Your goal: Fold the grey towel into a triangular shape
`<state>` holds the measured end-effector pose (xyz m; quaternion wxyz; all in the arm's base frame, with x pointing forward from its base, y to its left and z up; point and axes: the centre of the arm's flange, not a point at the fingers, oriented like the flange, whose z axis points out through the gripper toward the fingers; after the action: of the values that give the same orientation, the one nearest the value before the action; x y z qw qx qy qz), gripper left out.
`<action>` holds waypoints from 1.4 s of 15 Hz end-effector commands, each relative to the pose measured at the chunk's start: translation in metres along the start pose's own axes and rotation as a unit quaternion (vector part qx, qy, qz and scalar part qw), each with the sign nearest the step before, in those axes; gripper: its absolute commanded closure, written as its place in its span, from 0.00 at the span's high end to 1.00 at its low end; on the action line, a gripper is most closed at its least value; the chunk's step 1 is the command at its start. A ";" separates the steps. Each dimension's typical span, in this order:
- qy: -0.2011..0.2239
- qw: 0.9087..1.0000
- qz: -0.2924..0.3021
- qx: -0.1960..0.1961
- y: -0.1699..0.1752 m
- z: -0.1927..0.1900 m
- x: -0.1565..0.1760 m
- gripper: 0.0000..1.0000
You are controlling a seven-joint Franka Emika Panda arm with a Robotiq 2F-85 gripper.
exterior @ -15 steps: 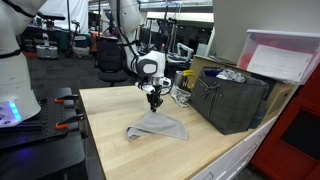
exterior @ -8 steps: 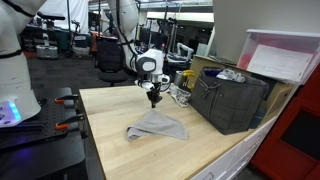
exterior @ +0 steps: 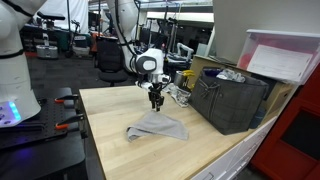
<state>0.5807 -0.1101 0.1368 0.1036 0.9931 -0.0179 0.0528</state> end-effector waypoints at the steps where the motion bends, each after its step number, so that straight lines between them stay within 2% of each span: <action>1: -0.012 0.999 0.039 0.016 -0.005 -0.002 -0.015 0.84; 2: -0.016 0.999 0.045 0.018 -0.008 0.001 -0.017 0.90; 3: -0.019 0.998 0.050 0.018 -0.011 0.006 -0.018 0.67; 4: -0.021 0.998 0.051 0.017 -0.013 0.010 -0.019 0.53; 5: -0.023 0.998 0.053 0.011 -0.013 0.013 -0.020 0.52; 6: -0.024 0.998 0.057 0.011 -0.013 0.014 -0.022 0.46; 12: -0.020 0.997 0.073 0.000 -0.005 0.008 -0.026 0.01; 16: 0.007 0.998 0.053 0.016 -0.018 -0.021 -0.018 0.02; 19: 0.033 0.999 0.021 0.031 -0.047 -0.047 -0.015 0.02; 21: 0.044 0.998 -0.005 0.055 -0.070 -0.060 -0.014 0.02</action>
<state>0.5788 -0.0587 0.1562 0.0764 0.9931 -0.0407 0.0796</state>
